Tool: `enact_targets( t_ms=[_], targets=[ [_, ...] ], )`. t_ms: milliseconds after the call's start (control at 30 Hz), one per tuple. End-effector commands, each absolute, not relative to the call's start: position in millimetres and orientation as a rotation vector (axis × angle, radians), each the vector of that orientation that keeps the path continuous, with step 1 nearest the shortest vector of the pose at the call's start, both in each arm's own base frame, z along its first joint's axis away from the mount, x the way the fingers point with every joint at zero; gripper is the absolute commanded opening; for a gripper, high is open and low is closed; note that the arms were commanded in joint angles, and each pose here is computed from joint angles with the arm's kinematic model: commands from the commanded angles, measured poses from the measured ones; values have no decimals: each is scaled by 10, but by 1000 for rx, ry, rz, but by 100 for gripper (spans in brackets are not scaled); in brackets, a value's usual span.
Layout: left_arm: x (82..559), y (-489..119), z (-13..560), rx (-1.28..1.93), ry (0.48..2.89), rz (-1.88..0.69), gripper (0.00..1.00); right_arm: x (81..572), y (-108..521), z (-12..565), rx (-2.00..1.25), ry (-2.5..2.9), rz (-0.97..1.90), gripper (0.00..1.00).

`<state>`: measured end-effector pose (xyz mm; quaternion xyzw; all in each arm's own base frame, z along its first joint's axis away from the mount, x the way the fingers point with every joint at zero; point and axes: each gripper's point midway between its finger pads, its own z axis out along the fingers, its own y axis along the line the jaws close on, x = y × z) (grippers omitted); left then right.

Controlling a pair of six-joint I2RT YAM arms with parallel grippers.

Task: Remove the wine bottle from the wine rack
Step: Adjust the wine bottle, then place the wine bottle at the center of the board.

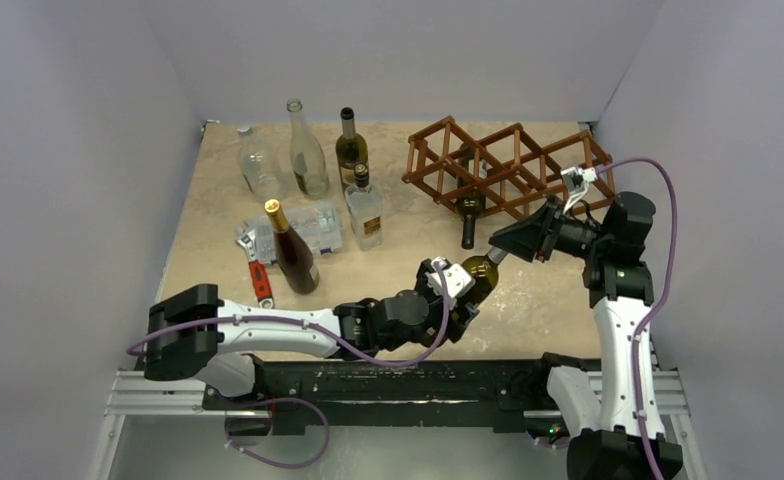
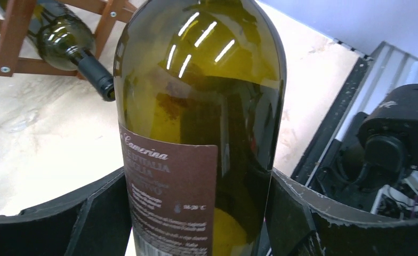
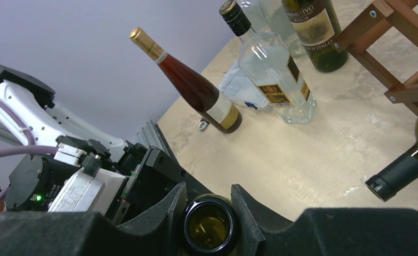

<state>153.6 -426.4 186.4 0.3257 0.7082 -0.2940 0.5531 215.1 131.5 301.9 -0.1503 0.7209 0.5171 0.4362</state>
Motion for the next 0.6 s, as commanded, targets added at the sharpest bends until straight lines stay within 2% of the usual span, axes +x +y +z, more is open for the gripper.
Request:
enact_targets(
  t_ms=[0,300,567],
  targets=[
    [1329,-4410,2437,718,1619,-938,78,2276,1222,3136,-487,1736,1082,0],
    [1212,-4227,2455,737,1655,-1025,82,2272,1154,3168,-499,1707,971,0],
    [1201,-4082,2388,733,1676,-1012,82,2323,943,3221,-468,1718,760,0]
  ],
)
